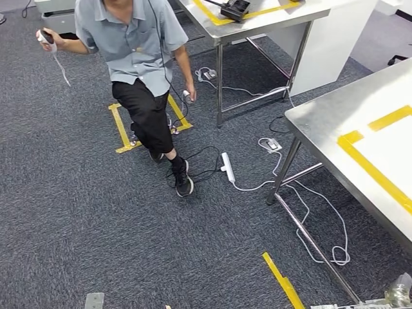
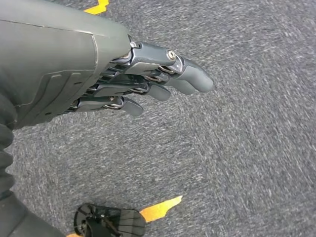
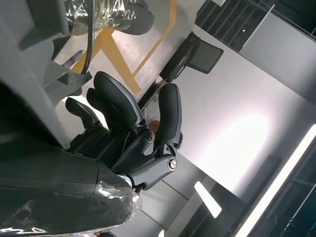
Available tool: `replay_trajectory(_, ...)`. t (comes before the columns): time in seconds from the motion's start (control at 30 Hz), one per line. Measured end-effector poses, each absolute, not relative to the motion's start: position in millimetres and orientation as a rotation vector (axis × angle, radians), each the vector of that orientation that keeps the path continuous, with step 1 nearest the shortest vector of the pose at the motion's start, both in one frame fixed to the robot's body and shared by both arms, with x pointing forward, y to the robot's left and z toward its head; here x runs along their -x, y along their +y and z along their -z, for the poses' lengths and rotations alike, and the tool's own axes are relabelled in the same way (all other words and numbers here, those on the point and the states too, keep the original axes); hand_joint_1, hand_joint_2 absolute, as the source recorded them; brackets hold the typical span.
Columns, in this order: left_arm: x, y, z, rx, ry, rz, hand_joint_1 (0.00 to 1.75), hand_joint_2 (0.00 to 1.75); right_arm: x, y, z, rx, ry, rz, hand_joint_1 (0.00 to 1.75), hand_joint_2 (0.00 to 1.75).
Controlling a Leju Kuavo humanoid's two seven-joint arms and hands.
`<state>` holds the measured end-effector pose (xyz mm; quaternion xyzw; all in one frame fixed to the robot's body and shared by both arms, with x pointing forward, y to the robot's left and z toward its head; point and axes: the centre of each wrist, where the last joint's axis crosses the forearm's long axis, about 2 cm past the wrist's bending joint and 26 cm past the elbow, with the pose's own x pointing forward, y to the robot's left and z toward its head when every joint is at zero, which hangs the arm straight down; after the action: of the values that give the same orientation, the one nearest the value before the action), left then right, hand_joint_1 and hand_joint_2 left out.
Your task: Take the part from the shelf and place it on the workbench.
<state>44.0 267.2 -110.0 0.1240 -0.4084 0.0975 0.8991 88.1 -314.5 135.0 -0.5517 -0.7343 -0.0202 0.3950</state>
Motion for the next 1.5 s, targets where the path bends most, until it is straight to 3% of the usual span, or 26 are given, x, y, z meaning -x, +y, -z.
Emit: replay_trajectory(1.5,-43.9,269.5,110.0,-0.269,-0.831,-0.193,0.0,1.75,-89.5,-312.2,-137.5,1.41,-1.878,0.059,1.75,1.75)
